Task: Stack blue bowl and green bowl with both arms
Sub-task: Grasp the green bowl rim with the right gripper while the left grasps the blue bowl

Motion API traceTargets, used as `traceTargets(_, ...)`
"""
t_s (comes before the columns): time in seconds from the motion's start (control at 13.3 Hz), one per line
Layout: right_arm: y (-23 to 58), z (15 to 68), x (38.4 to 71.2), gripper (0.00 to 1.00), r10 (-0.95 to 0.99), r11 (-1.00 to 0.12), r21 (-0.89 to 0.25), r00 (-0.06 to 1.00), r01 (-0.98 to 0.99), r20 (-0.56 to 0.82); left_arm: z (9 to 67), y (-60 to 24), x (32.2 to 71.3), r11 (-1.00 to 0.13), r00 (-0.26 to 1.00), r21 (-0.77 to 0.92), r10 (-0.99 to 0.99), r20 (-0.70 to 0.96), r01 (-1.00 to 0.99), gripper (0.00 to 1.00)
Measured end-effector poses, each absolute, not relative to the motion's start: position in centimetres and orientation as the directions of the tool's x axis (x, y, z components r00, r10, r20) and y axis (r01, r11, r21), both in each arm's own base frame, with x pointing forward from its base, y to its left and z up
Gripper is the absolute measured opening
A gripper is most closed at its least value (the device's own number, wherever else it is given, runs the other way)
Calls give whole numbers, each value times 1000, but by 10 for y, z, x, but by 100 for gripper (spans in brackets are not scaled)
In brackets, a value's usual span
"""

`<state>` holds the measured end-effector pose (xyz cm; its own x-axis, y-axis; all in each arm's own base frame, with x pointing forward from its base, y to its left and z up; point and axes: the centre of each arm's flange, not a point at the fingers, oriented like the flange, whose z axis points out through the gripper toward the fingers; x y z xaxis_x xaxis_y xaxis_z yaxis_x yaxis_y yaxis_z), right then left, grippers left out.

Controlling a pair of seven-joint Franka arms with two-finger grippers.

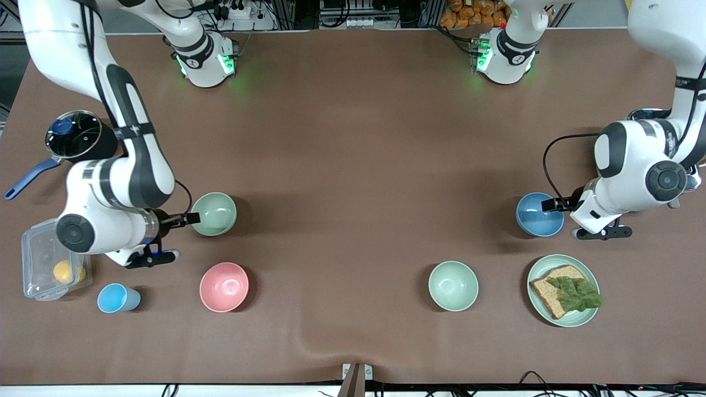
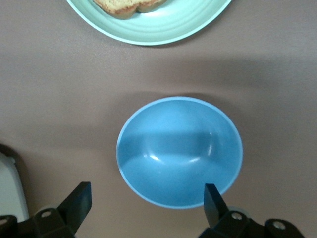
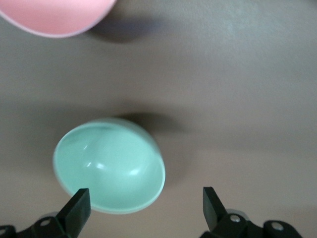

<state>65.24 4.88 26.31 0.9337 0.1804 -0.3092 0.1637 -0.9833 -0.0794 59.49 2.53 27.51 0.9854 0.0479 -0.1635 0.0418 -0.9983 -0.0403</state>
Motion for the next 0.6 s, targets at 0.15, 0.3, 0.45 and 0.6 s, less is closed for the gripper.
traceTargets(0.15, 43, 215, 642, 100, 237, -971, -118, 904, 208, -354, 259, 32, 595, -998, 985, -64, 32, -172, 22, 100)
traceTargets(0.3, 35, 180, 629, 100, 264, -963, -149, 879, 222, -396, 250, 33, 596, -997, 985, -76, 20, -173, 7, 100)
traceTargets(0.45, 23, 174, 626, 100, 284, -957, -168, 873, 235, -396, 244, 33, 596, -997, 985, -74, 18, -172, 5, 93)
traceTargets(0.6, 21, 174, 626, 100, 284, -956, -181, 875, 229, -392, 240, 33, 596, -997, 985, -73, 18, -174, 5, 88)
